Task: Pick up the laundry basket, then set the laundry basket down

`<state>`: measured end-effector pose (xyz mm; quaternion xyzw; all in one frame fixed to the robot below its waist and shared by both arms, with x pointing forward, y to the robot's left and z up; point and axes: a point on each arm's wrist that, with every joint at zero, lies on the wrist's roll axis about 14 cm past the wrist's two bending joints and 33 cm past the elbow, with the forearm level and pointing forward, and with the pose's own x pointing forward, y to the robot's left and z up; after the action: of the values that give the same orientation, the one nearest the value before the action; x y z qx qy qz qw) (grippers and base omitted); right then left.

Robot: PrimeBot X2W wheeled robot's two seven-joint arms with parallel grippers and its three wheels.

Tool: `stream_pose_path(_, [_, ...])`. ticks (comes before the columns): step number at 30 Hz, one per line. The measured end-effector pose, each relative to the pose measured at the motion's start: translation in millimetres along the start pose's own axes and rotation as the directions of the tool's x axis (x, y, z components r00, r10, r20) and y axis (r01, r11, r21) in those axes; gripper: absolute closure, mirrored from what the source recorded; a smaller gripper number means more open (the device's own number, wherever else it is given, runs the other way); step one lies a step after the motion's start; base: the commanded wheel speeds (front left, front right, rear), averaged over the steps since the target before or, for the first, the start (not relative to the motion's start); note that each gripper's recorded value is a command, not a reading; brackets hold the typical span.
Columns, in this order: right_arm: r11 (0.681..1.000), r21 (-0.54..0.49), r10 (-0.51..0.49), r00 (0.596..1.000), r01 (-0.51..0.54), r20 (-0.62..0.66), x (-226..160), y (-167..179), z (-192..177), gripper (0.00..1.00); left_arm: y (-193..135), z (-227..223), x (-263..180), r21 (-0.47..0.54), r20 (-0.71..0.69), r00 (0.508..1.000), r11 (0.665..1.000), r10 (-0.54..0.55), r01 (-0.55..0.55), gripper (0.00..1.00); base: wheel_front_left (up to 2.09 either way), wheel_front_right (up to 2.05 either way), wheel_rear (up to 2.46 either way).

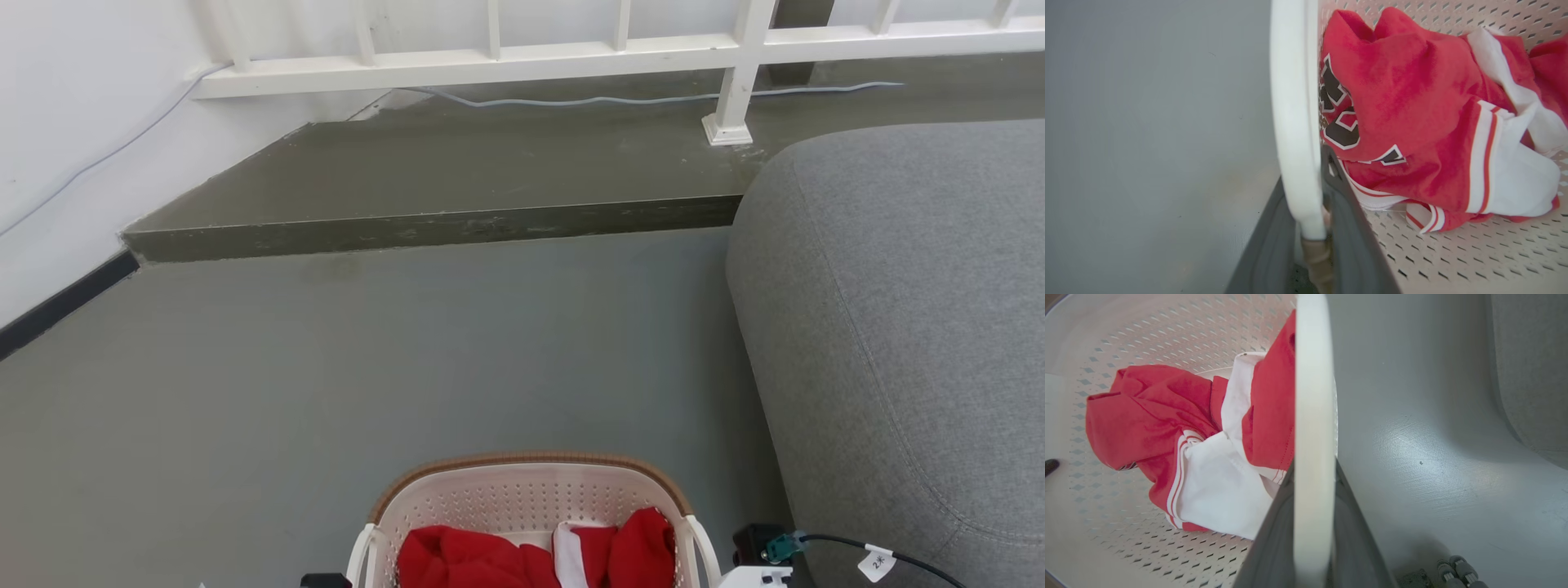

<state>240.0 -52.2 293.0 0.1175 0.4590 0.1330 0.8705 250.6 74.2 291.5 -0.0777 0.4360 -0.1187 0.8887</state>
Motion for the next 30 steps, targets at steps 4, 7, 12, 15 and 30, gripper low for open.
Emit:
stream_pose_path(4, [1.000,0.001,-0.002,1.000,0.002,-0.002,0.3,0.0,-0.8,1.00,0.3,-0.6,0.4,0.000,-0.003,1.000,1.000,0.003,-0.003,1.00,0.00,0.00,0.00])
stream_pose_path(7, [1.000,0.004,-0.004,1.000,0.004,-0.006,0.7,-0.3,-1.6,1.00,0.4,-1.6,0.8,-0.004,-0.007,1.000,1.000,0.004,-0.004,1.00,0.00,0.00,0.00])
stream_pose_path(12, [1.000,0.007,-0.004,1.000,0.004,-0.011,2.1,-0.7,-0.7,1.00,0.7,-2.4,2.0,-0.013,-0.012,1.000,1.000,0.010,-0.010,1.00,0.00,0.00,0.00])
stream_pose_path(15, [1.000,0.001,-0.005,1.000,0.005,-0.009,4.4,-1.8,4.2,1.00,0.3,-2.6,3.8,-0.016,-0.018,1.000,1.000,0.008,-0.009,1.00,0.00,0.00,0.00])
stream_pose_path(30, [0.999,-0.045,-0.008,0.996,0.012,0.092,30.3,-8.4,75.9,1.00,4.2,52.3,33.0,-0.016,0.053,0.999,1.000,0.015,-0.014,1.00,0.00,0.00,0.00])
